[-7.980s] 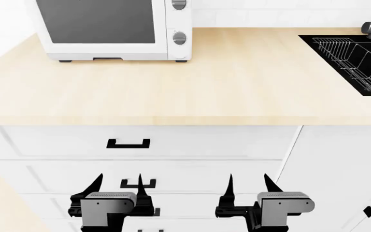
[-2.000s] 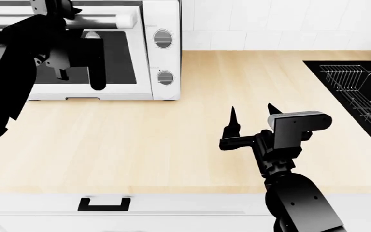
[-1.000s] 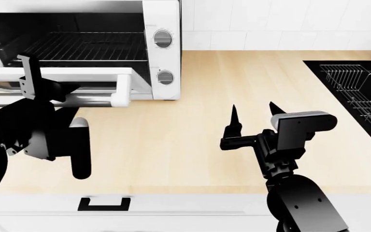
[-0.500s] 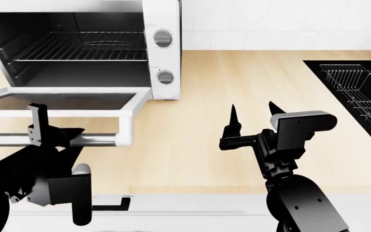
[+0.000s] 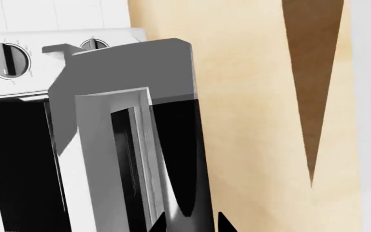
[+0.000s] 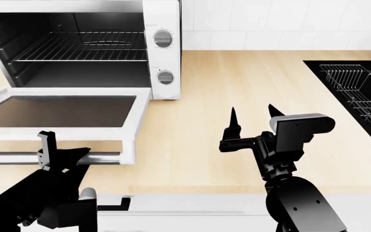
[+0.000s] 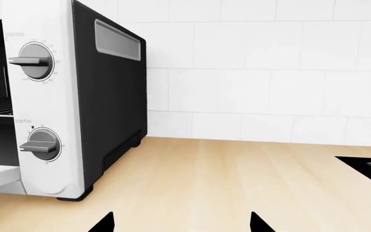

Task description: Open the toaster oven door.

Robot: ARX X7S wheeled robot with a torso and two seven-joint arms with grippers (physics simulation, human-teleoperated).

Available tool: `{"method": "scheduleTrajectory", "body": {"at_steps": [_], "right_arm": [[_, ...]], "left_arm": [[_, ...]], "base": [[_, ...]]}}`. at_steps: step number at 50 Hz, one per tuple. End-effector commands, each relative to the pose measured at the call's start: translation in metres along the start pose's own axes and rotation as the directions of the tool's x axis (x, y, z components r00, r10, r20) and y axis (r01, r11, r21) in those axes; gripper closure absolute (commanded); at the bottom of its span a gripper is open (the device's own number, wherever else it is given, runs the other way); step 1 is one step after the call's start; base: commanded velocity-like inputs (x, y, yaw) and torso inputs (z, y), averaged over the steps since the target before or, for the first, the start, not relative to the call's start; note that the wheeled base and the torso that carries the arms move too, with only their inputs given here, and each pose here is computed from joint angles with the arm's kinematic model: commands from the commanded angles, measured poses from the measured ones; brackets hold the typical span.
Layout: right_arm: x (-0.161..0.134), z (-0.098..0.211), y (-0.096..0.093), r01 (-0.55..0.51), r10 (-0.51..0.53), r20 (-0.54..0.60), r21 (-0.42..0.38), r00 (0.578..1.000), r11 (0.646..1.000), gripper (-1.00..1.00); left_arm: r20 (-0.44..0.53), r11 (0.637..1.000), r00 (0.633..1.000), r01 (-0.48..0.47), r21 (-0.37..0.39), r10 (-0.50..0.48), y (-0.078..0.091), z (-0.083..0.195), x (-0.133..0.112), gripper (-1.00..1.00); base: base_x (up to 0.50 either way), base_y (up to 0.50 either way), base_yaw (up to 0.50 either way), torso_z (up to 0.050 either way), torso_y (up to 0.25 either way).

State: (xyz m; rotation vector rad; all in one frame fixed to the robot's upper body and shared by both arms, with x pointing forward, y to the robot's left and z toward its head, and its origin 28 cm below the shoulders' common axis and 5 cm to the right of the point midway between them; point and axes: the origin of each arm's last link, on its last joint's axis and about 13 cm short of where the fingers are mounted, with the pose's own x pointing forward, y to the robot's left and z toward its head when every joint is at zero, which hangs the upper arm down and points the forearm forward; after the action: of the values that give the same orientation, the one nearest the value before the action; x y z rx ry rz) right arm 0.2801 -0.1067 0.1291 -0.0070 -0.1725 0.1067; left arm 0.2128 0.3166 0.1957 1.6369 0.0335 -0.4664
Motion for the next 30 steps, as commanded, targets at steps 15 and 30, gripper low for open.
{"method": "scheduleTrajectory", "body": {"at_steps": [15,30], "right_arm": [[0.0,-0.003,-0.002,0.009,-0.009,-0.009,-0.005,1.0,1.0,-1.0],[0.0,-0.006,-0.003,0.015,-0.015,-0.016,-0.008,1.0,1.0,-1.0]], "left_arm": [[0.128,0.977,0.977,0.184,-0.109,-0.17,-0.069,0.021,0.02,1.0],[0.15,0.964,0.965,0.234,-0.123,-0.215,-0.093,0.023,0.031,1.0]], "base": [[0.0,0.0,0.0,0.0,0.0],[0.02,-0.01,-0.02,0.0,0.0]]}}
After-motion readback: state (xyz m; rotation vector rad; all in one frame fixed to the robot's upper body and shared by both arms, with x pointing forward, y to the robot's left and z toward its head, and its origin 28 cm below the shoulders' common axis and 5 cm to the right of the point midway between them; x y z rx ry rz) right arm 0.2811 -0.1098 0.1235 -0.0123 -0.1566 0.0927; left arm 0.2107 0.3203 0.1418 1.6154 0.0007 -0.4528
